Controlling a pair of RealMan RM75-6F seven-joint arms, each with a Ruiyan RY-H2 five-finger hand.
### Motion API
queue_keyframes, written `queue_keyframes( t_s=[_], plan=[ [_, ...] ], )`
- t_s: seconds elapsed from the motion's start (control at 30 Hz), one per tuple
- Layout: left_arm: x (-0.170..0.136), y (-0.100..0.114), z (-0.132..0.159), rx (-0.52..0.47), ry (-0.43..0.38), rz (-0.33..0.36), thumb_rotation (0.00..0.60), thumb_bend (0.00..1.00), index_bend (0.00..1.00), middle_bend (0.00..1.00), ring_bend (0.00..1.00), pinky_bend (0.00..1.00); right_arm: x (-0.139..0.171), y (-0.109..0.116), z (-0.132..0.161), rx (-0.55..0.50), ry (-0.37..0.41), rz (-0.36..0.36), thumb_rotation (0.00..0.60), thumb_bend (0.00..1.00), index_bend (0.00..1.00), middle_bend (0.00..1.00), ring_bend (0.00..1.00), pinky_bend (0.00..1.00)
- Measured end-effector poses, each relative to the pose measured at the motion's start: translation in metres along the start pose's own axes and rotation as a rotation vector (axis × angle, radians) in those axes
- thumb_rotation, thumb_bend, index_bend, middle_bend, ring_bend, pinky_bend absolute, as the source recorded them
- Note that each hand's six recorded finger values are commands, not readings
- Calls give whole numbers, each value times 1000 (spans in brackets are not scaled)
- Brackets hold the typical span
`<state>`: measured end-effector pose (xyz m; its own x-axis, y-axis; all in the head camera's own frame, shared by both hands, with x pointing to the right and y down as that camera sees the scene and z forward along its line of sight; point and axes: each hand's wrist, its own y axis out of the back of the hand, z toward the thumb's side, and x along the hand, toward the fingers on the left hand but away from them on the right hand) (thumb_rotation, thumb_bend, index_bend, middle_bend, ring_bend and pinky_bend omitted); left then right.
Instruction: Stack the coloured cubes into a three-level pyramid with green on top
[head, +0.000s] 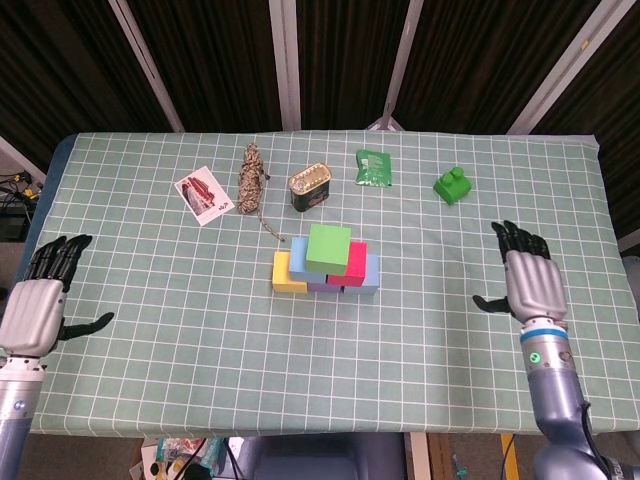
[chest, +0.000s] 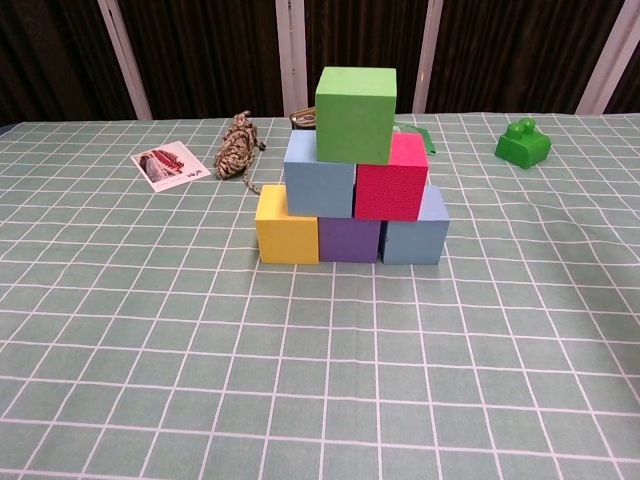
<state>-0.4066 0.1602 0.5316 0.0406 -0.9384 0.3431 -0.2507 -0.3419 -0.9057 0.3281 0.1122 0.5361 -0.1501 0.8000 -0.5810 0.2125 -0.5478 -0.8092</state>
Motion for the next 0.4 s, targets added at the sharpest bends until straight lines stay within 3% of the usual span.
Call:
queue_keyframes(
  t_s=[0.17,0.4],
  plan=[
    [-14,-5,-25,22,42,31,600,65,9,38,0,11,15,-18,-55,-14,-6,-36,600,194,0,0,0,0],
    [-30,-9,-51,62,59,76,600,65,0,24,0,11,36,-31,-107,5,-7,-101,600,194,0,0,0,0]
  ],
)
